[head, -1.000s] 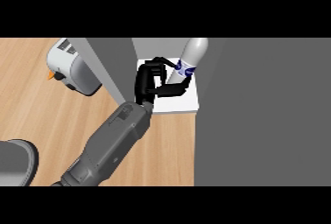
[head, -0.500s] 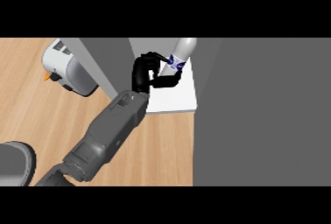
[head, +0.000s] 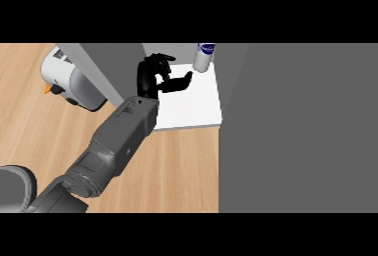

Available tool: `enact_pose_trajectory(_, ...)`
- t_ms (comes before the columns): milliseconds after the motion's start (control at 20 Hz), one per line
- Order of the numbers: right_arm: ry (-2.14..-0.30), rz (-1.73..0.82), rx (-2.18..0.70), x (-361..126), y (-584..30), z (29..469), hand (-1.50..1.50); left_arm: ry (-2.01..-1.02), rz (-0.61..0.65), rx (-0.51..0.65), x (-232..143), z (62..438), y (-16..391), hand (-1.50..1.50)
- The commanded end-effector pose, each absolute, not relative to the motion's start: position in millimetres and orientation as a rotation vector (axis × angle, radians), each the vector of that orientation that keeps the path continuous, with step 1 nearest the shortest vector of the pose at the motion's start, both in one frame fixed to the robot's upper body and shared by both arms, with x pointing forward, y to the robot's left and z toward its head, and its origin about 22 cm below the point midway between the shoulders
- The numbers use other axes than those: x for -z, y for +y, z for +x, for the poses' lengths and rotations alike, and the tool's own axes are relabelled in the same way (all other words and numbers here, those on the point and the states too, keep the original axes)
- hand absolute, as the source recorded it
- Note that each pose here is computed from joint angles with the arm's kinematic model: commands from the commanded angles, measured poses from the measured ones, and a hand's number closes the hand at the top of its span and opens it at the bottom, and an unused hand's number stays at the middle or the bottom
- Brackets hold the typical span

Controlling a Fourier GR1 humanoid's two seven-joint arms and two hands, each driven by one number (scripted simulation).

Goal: Pick up the bottled water, place it into the cabinet and close the cabinet

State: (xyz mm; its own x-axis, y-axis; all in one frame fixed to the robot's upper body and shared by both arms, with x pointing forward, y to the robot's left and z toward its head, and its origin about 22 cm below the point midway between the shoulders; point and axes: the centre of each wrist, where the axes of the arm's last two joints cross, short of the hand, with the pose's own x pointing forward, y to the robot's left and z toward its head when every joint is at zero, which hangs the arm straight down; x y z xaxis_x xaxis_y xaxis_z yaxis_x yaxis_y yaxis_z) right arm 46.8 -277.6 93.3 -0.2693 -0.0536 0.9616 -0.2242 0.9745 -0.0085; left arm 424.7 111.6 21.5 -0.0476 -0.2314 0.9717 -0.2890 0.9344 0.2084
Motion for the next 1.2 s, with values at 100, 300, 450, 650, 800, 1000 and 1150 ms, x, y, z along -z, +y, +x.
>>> enact_pose_trajectory(100,-1.881,0.250,-0.147,-104.1,-278.1,47.4,-1.50,-1.704,0.558,0.036,-24.6,429.7,117.8,-1.50)
enact_pose_trajectory(300,-1.866,0.258,-0.148,-107.0,-272.2,42.4,-1.50,-1.706,0.605,0.040,-34.5,433.7,107.9,-1.50)
enact_pose_trajectory(450,-1.877,0.290,-0.158,-108.0,-269.3,44.4,-1.50,-1.722,0.573,0.032,-34.4,436.9,128.6,-1.50)
enact_pose_trajectory(650,-1.853,0.271,-0.154,-102.5,-281.1,41.4,-1.50,-1.761,0.451,0.071,-52.0,443.3,118.1,-1.50)
enact_pose_trajectory(800,-1.863,0.279,-0.148,-102.6,-273.0,44.8,-1.50,-1.843,0.299,0.010,-74.8,448.1,98.9,-1.50)
enact_pose_trajectory(1000,-1.854,0.296,-0.148,-101.6,-270.5,43.0,-1.50,-1.935,0.159,-0.046,-70.5,443.2,89.9,-1.50)
enact_pose_trajectory(1150,-1.842,0.289,-0.166,-105.8,-281.1,39.5,-1.50,-1.933,0.076,-0.037,-65.0,440.5,87.5,-1.50)
